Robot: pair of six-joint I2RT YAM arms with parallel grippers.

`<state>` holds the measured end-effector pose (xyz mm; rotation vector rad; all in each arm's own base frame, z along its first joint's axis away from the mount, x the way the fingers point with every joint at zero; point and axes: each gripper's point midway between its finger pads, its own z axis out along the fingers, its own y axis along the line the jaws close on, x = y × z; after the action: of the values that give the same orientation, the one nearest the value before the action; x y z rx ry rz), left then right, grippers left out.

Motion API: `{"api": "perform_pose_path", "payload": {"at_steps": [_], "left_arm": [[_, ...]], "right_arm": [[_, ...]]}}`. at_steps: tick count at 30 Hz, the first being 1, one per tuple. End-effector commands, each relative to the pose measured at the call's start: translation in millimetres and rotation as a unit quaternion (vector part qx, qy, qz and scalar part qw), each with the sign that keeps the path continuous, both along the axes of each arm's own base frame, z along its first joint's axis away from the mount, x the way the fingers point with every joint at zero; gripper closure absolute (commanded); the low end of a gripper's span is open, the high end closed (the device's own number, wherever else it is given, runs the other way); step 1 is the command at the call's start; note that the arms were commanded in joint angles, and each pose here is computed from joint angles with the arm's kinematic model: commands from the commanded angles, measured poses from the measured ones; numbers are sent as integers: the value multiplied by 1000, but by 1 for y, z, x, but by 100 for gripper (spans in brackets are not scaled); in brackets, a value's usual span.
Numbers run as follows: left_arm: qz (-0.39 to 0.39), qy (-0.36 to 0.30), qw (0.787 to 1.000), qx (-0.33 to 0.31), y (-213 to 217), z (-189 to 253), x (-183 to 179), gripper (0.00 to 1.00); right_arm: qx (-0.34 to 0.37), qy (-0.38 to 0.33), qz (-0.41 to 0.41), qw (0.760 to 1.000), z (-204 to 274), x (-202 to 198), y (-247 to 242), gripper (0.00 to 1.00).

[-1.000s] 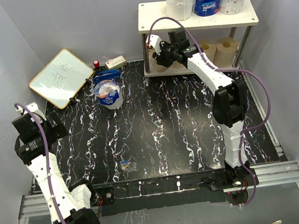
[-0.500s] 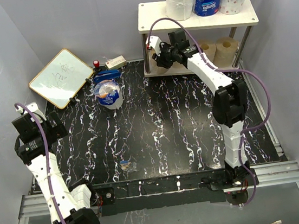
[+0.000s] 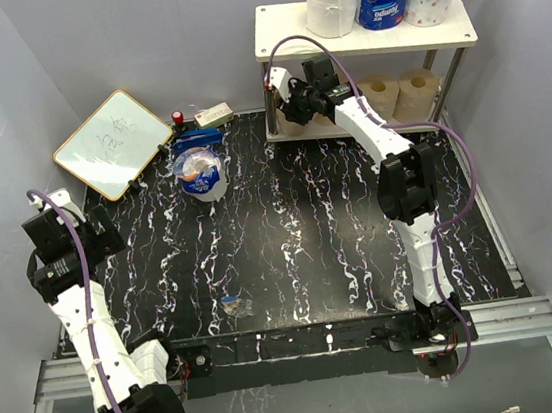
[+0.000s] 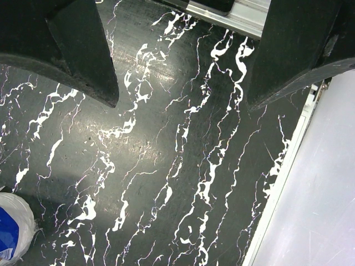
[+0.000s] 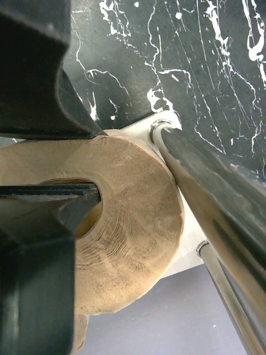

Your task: Place and organize the paper towels onto the shelf

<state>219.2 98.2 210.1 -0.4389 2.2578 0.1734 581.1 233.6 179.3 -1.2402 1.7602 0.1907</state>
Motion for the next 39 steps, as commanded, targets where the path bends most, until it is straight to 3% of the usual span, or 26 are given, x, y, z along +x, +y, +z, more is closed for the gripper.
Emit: {"api": "perform_pose_path", "payload": {"at_steps": [1,7,13,14,15,16,22,26,29,31,35,39], "left_arm": [[0,3,1000,0,1,-1,0,2],[0,3,1000,0,1,-2,-1,2],[0,3,1000,0,1,-2,0,2],[0,3,1000,0,1,-2,0,2],[0,3,1000,1,1,-1,0,2],[0,1,1000,1,1,-1,-1,2],[-14,-12,1000,-5,-6,4,-1,2],[-4,-29,1000,-4,-4,7,4,11],[-39,-42,998,-5,-9,21,15,4],[-81,-32,996,-24,-16,25,26,2],[-112,9,992,-66,-11,23,63,5],[-170,7,984,-47,-31,36,112,5]], "right_arm": [[31,-93,-18,995,65,25,1,69],[39,-107,-38,993,72,27,-3,33],[54,-119,-45,990,91,16,-7,28],[60,-119,-45,990,96,12,-7,23],[66,-118,-44,990,102,6,-7,6],[73,-115,-42,990,108,-4,-7,2],[98,-90,-48,990,128,-61,-19,2],[101,-83,-54,990,147,-90,-29,2],[99,-64,-53,992,158,-116,-36,2],[79,-27,-51,995,136,-139,-43,2],[-25,83,-58,995,22,-206,-81,2],[-70,93,-152,981,-35,-238,-126,2]]}}
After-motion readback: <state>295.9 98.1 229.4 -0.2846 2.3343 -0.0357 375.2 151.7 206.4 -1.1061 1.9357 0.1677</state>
